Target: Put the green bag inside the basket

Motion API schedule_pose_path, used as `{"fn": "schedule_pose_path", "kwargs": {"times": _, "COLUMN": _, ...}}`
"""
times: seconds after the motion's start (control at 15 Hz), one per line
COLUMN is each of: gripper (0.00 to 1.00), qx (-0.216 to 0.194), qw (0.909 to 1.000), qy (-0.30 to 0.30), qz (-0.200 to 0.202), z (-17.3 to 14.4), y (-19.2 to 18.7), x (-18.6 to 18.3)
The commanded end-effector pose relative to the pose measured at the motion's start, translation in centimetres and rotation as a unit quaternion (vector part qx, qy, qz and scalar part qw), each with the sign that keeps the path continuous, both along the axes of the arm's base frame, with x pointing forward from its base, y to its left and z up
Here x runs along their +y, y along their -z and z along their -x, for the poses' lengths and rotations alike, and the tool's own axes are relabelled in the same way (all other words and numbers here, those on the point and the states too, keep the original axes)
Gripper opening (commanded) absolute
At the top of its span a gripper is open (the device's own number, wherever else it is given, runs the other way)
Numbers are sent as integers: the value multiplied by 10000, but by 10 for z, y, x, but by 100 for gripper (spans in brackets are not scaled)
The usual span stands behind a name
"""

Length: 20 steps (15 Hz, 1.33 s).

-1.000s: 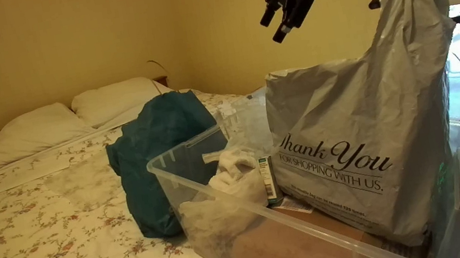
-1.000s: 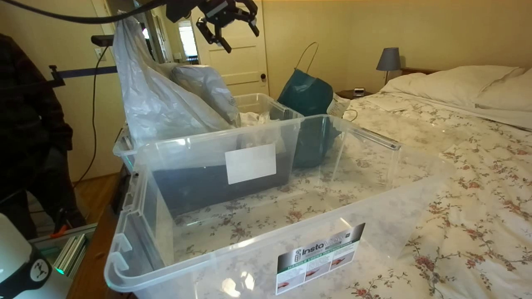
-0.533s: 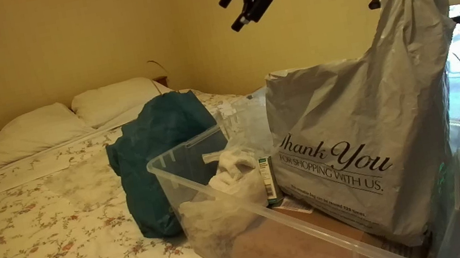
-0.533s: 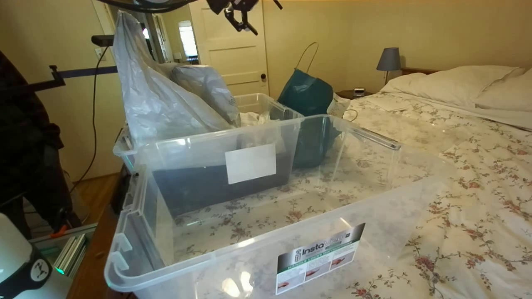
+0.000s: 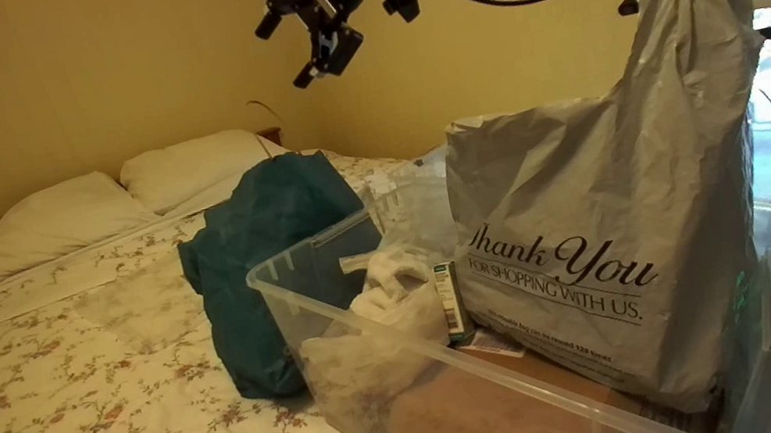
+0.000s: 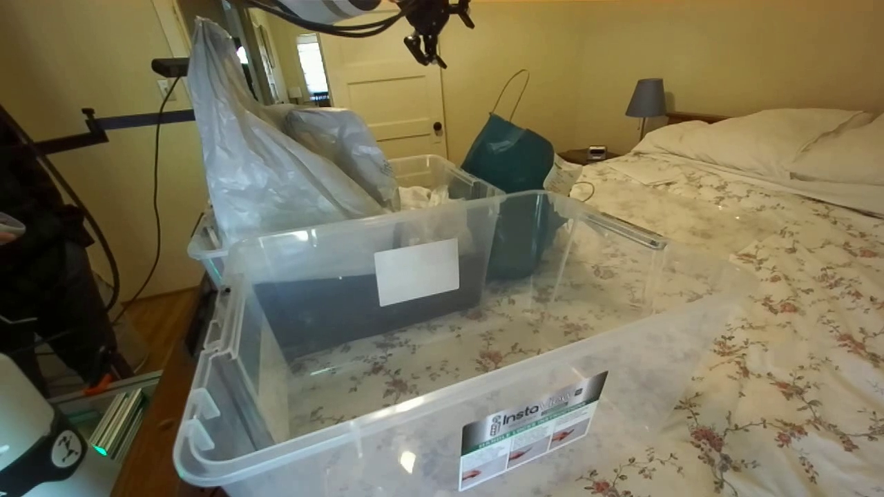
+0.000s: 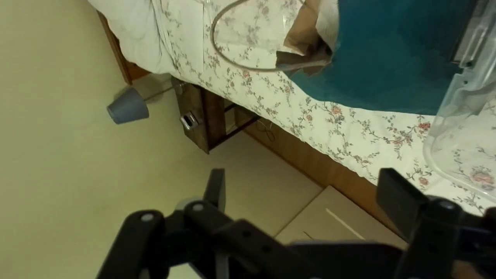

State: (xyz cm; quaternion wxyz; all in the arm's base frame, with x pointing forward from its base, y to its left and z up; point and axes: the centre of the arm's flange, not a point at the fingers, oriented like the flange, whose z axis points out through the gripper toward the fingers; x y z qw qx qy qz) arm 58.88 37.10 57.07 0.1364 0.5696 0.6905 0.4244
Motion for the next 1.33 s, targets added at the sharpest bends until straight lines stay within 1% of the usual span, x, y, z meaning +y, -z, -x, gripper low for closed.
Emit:
{"fn": "schedule_pose_path", "kwargs": {"times": 0.0, "gripper": 100, "qx": -610, "qw": 9963, "qy": -557, "qz": 254, "z": -77, "y": -5, "x": 38}}
{"fn": "schedule_pose_path", "kwargs": {"times": 0.13, "gripper": 100, "qx": -855, "qw": 9939, "qy": -584, "qz": 372, "z": -102, "y": 3, "x": 38}}
{"fn": "schedule_pose_path", "kwargs": {"times": 0.33, "gripper": 100, "qx": -1238, "qw": 9894, "qy": -477, "qz": 597, "z": -138, "y": 16, "x": 26}}
{"fn": "schedule_pose_path", "kwargs": {"times": 0.53, "gripper": 100, "qx": -1442, "qw": 9859, "qy": -408, "qz": 739, "z": -159, "y": 30, "x": 16}}
{"fn": "schedule_pose_path", "kwargs": {"times": 0.67, "gripper": 100, "qx": -1425, "qw": 9864, "qy": -424, "qz": 706, "z": -160, "y": 38, "x": 19}}
{"fn": "schedule_pose_path", "kwargs": {"times": 0.87, "gripper": 100, "qx": -1483, "qw": 9865, "qy": -426, "qz": 549, "z": -157, "y": 46, "x": 32}}
{"fn": "schedule_pose_path", "kwargs": {"times": 1.0, "gripper": 100, "qx": -1556, "qw": 9855, "qy": -430, "qz": 519, "z": -156, "y": 49, "x": 41}}
{"fn": "schedule_pose_path", "kwargs": {"times": 1.2, "gripper": 100, "qx": -1930, "qw": 9802, "qy": -224, "qz": 386, "z": -156, "y": 48, "x": 51}}
{"fn": "schedule_pose_path", "kwargs": {"times": 1.27, "gripper": 100, "qx": -1969, "qw": 9794, "qy": -201, "qz": 388, "z": -156, "y": 48, "x": 52}}
